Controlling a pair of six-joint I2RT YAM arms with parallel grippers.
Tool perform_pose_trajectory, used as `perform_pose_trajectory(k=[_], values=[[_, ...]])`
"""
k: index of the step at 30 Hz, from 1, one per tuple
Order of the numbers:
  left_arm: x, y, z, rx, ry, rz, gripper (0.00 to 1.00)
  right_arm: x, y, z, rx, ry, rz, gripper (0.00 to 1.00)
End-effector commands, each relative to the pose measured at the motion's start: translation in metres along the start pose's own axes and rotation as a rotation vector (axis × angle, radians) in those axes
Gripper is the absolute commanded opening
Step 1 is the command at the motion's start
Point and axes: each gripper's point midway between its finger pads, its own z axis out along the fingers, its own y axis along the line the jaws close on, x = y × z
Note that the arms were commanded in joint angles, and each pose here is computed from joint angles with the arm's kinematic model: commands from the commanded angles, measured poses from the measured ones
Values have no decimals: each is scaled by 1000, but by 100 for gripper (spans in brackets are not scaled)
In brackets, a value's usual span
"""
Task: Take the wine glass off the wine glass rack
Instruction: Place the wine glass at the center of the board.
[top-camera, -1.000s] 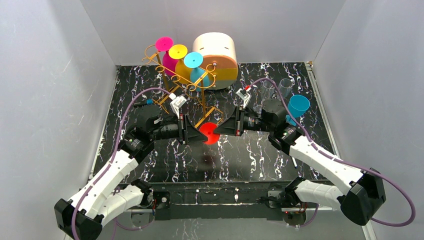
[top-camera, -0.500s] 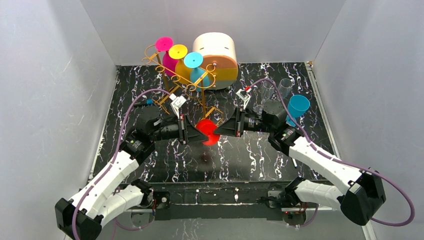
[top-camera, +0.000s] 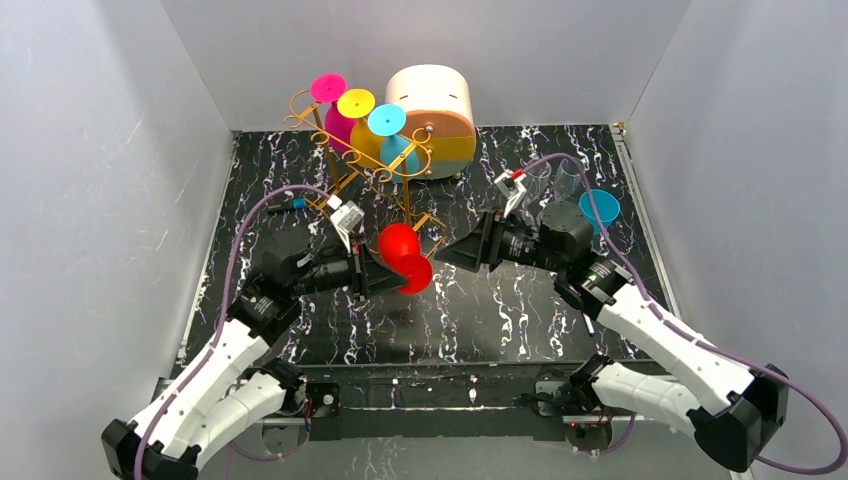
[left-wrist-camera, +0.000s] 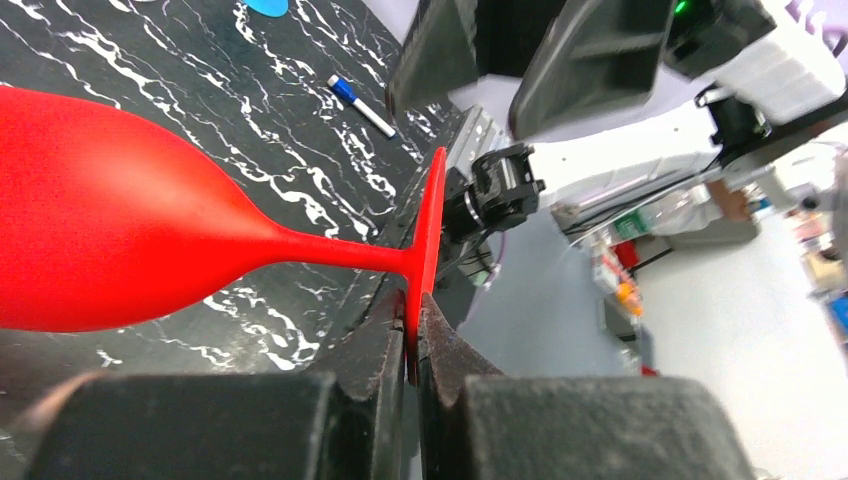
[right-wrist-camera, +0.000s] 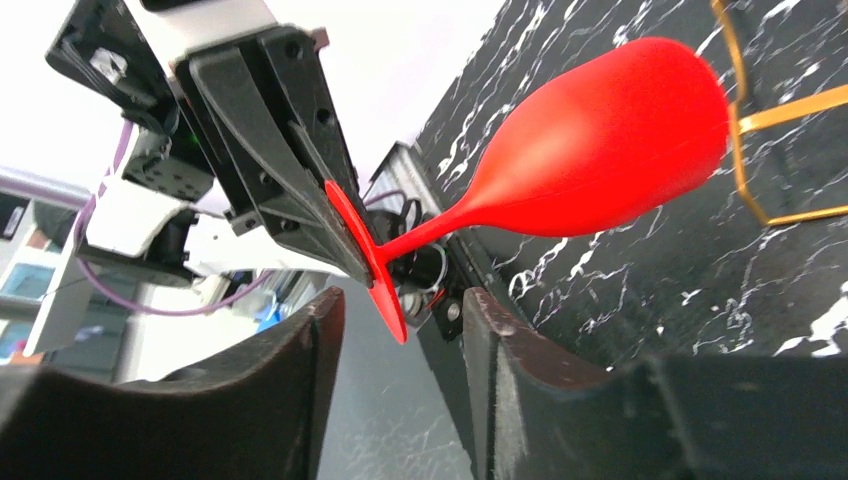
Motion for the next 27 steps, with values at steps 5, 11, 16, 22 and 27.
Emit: perform_pose_trajectory(k=[5,11,16,22,27], values=[[16,-11,-17,71,55,294,0,-53,-20,-31,259,-270,-112,77],[42,-15,-36,156,162,569,0,-75,-43,-58,508,-276,-271,92],[58,-10,-45,203,184,745,0,-73,-62,-62,614,-218,-305,84],[71,-4,-48,232,228,807,0,-65,-66,-42,598,-64,-310,84],[83,-16,-46,381,252,806,0,-39,-14,2,182,131,-268,91]])
